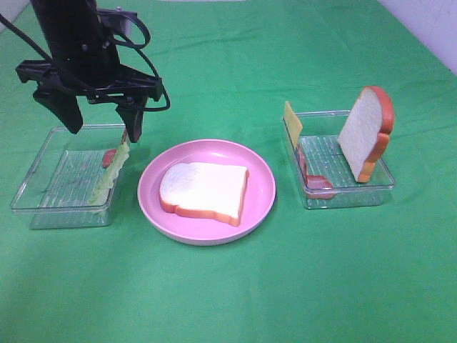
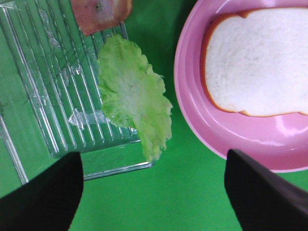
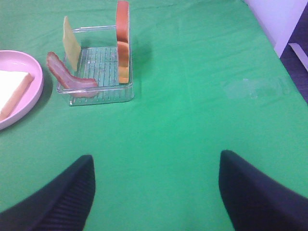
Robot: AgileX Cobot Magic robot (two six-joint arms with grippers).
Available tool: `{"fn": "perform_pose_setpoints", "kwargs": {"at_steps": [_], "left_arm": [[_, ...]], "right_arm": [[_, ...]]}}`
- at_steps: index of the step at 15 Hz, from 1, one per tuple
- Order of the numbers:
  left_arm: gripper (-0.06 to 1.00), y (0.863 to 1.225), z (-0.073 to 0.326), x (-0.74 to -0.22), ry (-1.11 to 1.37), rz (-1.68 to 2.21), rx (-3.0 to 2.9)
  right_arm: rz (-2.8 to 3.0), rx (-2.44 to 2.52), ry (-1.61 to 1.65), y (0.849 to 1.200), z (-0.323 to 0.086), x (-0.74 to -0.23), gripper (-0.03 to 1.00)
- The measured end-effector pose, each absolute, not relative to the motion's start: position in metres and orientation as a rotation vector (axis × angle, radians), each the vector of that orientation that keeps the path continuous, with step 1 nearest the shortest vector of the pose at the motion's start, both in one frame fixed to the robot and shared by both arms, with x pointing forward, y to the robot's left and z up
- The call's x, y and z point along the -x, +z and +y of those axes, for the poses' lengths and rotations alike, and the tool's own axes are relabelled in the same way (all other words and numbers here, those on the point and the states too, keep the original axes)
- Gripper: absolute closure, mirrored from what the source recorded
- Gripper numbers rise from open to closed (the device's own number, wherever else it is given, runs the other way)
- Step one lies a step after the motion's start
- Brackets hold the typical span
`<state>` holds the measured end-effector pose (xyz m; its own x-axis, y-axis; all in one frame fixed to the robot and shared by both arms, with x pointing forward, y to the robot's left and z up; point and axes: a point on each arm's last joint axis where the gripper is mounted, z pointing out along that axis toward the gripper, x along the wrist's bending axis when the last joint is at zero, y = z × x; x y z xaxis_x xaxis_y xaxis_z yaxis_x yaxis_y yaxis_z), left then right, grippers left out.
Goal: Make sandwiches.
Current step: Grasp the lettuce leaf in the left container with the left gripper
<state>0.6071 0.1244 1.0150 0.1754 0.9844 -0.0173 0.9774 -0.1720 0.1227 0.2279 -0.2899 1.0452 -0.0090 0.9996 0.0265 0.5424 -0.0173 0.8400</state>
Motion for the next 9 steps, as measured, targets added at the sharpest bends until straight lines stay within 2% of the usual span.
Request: {"fn": "perform_pose_setpoints", "kwargs": {"at_steps": [5,9], "left_arm": [[0.18,0.97,0.119,-0.616,0.01,2.021,-2.387],[0.18,0.948,0.118,-0.619,-0.016,2.067,-2.415]], "right_arm": [[1.621,-1.63,0.913,1.045,-0.29,-0.228,0.28],[1.621,-1.63,0.912,1.045,-0.29,-0.228,0.28]]}}
